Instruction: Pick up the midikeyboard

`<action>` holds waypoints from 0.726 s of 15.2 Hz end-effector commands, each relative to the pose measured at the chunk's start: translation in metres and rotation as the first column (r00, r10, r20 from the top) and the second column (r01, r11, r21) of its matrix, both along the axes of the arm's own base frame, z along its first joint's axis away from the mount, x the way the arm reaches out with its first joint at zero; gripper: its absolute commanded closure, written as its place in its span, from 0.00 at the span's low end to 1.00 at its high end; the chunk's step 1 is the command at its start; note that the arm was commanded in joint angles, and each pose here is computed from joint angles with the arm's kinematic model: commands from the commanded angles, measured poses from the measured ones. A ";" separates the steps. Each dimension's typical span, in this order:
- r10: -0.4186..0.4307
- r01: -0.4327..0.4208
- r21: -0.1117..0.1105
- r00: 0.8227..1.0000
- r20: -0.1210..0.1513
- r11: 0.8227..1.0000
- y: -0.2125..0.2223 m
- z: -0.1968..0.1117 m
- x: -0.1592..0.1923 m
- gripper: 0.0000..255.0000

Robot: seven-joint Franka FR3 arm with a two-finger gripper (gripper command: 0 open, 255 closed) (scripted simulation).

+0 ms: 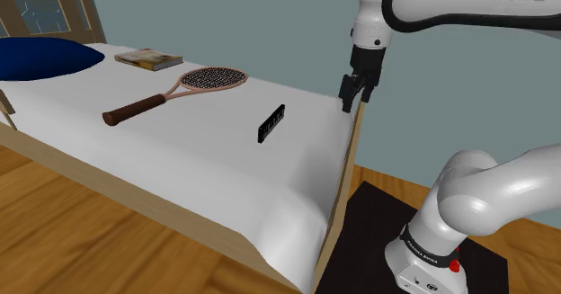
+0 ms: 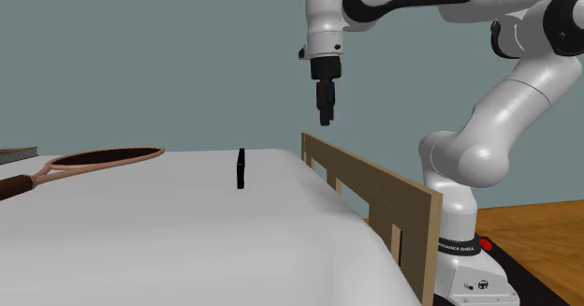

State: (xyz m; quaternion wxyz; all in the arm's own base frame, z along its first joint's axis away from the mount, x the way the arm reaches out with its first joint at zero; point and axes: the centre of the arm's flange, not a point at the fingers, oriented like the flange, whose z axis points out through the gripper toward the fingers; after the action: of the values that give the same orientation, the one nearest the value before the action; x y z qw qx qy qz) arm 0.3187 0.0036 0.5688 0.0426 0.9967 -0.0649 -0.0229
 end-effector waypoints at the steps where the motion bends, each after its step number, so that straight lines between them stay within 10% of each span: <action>1: 0.000 0.000 0.000 1.000 0.000 1.000 0.000 0.000 0.000 0.00; 6: -0.270 0.270 -0.006 0.962 0.038 0.963 0.061 -0.007 0.020 0.00; 11: -0.519 0.521 -0.002 0.851 0.076 0.854 0.115 -0.013 0.056 0.00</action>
State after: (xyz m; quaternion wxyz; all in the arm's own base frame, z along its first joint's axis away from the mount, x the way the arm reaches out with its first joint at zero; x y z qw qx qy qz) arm 0.3686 0.1061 0.5589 0.0446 0.9521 -0.3024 0.0004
